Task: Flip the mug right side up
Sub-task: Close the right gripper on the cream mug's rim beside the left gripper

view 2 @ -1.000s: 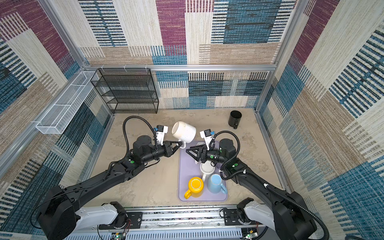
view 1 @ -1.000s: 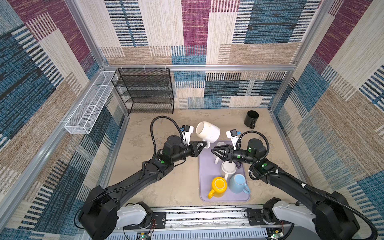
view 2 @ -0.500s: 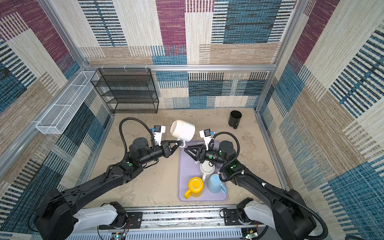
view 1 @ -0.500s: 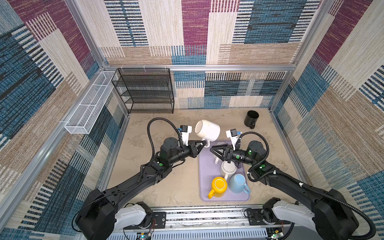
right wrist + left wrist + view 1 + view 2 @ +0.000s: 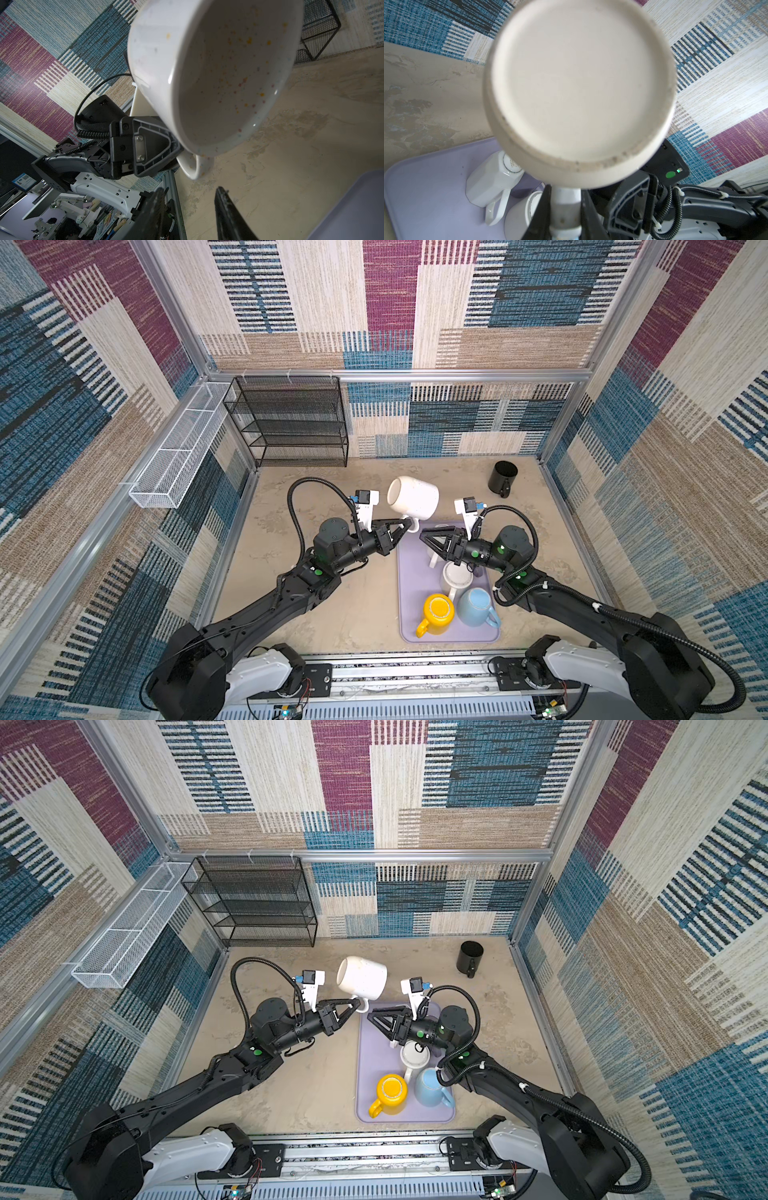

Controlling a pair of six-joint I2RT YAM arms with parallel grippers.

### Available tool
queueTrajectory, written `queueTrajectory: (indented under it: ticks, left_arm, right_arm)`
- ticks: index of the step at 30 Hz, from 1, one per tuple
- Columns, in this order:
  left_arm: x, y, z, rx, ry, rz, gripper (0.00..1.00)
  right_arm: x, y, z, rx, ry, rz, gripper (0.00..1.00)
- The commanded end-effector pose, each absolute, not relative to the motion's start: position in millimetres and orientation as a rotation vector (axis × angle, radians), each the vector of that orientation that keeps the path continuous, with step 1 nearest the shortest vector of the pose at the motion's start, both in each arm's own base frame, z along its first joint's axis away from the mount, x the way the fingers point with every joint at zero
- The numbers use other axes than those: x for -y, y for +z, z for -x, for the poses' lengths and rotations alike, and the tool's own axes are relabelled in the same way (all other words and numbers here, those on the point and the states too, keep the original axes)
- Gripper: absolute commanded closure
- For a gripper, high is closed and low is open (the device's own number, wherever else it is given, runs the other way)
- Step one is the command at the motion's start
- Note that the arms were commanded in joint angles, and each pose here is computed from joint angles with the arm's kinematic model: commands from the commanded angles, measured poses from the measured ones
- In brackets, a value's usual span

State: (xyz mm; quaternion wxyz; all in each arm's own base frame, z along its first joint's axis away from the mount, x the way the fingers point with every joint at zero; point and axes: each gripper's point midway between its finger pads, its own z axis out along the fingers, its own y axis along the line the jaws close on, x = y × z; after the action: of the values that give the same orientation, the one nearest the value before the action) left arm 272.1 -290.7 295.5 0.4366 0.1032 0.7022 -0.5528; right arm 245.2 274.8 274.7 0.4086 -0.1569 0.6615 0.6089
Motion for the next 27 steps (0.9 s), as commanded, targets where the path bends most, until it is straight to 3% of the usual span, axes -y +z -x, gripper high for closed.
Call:
queueTrajectory:
  ticks: [1,27]
  left_arm:
    - [288,339,-265,-1.550,-1.432,-0.293,1.00]
    - [286,351,-249,-1.448,-1.536,-0.334,1.00]
  right_arm:
    - [-273,294,-244,-1.575,1.562,0.379,0.59]
    - [-284,332,-241,-1.409,1.651,0.354,0.67]
